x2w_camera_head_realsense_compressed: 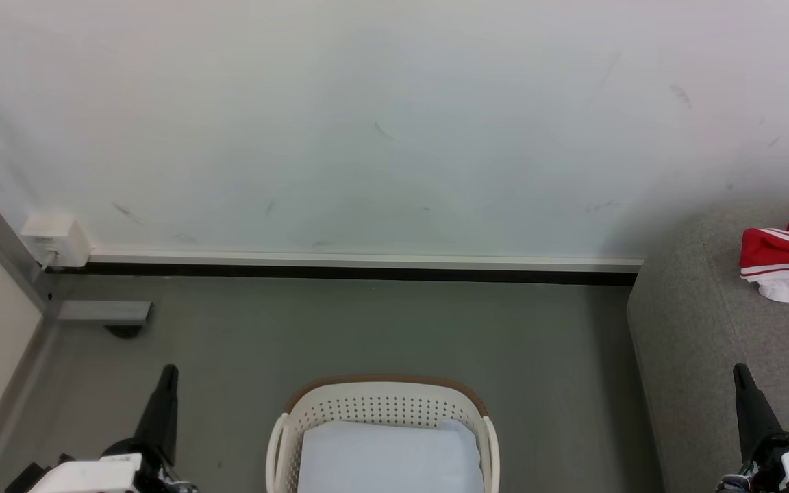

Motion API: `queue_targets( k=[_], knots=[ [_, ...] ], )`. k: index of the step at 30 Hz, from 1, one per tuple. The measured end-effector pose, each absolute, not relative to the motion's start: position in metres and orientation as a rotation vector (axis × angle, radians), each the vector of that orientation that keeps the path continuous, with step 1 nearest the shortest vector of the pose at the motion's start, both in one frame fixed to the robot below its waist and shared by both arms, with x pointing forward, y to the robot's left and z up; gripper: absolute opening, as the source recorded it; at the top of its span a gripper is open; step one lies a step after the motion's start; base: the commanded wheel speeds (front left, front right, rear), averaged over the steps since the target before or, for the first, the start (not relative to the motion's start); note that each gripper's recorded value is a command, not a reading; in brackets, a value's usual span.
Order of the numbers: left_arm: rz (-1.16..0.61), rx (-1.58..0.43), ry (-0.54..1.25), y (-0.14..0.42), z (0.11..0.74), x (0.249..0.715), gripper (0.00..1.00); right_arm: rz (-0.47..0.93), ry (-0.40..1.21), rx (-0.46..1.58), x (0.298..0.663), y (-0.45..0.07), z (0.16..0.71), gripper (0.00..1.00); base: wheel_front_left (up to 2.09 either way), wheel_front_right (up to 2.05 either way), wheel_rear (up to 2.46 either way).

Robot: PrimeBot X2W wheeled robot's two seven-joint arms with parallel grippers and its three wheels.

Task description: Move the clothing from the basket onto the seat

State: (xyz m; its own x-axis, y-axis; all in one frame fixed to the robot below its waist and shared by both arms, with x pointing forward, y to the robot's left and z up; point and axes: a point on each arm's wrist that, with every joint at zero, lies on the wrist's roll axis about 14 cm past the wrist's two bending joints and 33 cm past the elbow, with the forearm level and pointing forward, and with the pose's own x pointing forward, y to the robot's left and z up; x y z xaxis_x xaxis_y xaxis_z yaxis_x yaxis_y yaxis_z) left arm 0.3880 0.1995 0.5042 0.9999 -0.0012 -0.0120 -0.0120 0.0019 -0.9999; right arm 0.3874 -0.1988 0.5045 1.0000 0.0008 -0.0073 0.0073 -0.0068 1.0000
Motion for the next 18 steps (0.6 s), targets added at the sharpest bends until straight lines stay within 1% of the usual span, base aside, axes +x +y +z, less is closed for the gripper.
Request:
queue_targets(
  k=[18],
  knots=[
    [0.008,-1.569,0.010,0.1995,0.5042,0.3881,0.00,-0.005,0.007,1.578,0.3874,-0.1988,0.5045,0.00,0.00,0.00,0.00]
  ],
)
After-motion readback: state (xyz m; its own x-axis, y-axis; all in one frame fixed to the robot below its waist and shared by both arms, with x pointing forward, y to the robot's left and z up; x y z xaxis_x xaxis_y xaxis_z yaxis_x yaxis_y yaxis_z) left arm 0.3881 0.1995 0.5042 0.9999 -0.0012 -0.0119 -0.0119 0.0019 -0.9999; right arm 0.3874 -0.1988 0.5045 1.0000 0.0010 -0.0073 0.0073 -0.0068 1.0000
